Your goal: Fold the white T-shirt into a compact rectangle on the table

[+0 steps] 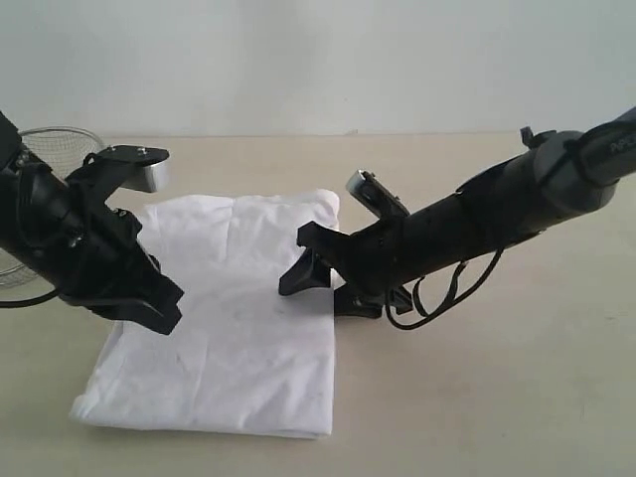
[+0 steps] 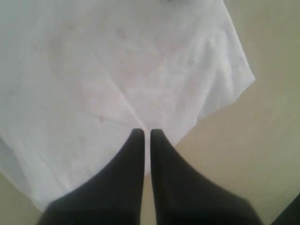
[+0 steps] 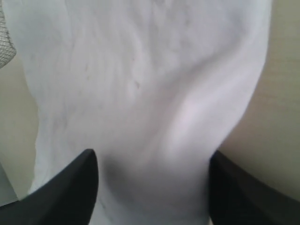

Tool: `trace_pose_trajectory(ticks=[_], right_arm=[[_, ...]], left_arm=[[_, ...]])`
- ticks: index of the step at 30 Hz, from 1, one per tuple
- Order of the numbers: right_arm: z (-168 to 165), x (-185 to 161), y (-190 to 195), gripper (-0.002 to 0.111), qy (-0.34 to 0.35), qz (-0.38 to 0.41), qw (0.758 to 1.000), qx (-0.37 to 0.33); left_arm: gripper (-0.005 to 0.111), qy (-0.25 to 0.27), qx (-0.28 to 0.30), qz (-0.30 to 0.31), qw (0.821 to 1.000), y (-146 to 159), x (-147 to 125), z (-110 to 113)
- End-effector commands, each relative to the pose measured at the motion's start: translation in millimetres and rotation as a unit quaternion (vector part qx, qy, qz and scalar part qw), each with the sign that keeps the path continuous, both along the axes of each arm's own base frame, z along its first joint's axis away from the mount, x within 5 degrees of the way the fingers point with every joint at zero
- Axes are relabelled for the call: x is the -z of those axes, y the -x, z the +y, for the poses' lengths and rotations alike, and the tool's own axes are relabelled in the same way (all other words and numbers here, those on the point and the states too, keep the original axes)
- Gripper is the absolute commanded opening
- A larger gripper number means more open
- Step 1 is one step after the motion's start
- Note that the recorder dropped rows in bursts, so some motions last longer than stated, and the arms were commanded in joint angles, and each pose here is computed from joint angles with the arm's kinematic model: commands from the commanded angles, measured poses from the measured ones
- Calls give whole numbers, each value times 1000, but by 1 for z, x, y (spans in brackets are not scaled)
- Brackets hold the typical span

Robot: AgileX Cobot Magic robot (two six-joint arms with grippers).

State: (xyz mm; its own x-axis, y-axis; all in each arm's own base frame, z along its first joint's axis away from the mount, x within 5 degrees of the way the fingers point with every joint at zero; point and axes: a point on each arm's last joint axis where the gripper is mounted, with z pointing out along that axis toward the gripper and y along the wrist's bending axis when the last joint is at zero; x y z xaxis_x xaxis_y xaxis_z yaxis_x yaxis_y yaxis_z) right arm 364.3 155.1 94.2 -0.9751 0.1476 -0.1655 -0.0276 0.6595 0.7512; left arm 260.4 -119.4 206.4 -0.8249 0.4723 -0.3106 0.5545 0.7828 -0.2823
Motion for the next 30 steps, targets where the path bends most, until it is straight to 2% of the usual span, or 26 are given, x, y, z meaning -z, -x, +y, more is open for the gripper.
trace_pose_trajectory(ticks=[1,3,5,11,17,30], right_arm=[[4,25,6,59,35,11,999,-18],[4,26,6,58,38,9,999,-19],[3,26,6,51,42,6,999,-17],[0,28,3,1,63,-3,998,-2],[-6,26,0,0,68,-22,997,-8],[-70,10,-12,0,-26,-7,1000,9]], left_arm=[[5,-2,3,-3,1000,1,1,-1],[5,-2,3,-3,1000,1,1,-1],[5,-2,3,-3,1000,1,1,-1],[5,-2,3,-2,1000,1,2,-1],[5,1,1,-1,1000,1,1,-1],[5,24,-2,-16,1000,10,-19,-1]])
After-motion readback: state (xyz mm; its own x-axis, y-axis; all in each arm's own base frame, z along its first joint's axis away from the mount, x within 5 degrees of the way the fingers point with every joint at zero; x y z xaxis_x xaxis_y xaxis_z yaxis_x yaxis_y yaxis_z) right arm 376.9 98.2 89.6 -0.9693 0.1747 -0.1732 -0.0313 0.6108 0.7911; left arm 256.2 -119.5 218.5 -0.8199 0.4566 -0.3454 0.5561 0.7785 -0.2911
